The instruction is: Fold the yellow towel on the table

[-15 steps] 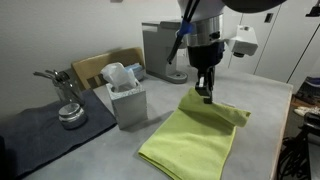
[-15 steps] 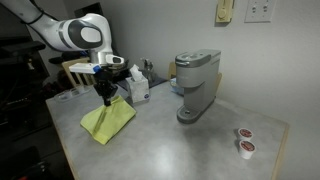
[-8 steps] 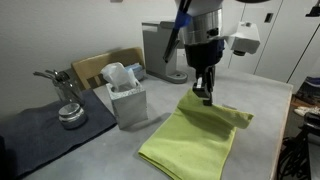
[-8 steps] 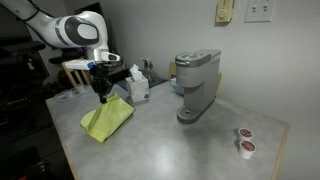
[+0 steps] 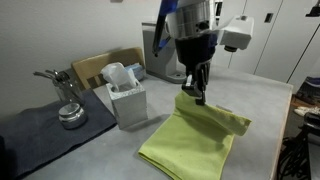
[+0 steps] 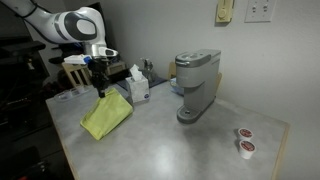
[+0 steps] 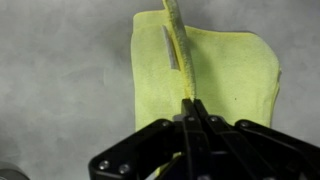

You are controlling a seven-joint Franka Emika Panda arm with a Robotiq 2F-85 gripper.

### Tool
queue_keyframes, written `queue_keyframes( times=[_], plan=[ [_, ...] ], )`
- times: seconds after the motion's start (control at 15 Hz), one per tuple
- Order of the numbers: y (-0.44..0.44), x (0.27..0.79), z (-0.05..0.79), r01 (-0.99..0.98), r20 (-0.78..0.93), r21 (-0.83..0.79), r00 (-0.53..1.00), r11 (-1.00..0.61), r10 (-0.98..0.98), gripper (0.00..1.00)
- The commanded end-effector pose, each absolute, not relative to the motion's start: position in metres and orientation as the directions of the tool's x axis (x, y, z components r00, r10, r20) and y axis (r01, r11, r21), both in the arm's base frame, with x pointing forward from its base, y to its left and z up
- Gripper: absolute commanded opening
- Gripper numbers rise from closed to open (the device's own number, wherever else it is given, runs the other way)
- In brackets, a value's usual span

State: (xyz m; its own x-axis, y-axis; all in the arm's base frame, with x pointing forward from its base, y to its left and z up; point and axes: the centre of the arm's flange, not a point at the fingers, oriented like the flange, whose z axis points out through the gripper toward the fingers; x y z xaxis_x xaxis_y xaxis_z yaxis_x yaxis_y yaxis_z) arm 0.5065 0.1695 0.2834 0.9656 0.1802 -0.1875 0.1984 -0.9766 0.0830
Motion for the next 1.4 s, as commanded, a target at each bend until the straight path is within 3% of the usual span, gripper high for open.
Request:
queue_keyframes(
  times=[0.0,1.27,1.33],
  plan=[
    [0.19,0.521,0.287,0.177,-0.208,0.069,0.965,-0.982,0.16,0.01],
    [0.278,0.528,0.261,0.312,-0.293,0.063,0.914,-0.948,0.281,0.01],
    [0.276,0.527,0.25,0.318,-0.322,0.07,0.904,-0.946,0.28,0.28]
  ],
)
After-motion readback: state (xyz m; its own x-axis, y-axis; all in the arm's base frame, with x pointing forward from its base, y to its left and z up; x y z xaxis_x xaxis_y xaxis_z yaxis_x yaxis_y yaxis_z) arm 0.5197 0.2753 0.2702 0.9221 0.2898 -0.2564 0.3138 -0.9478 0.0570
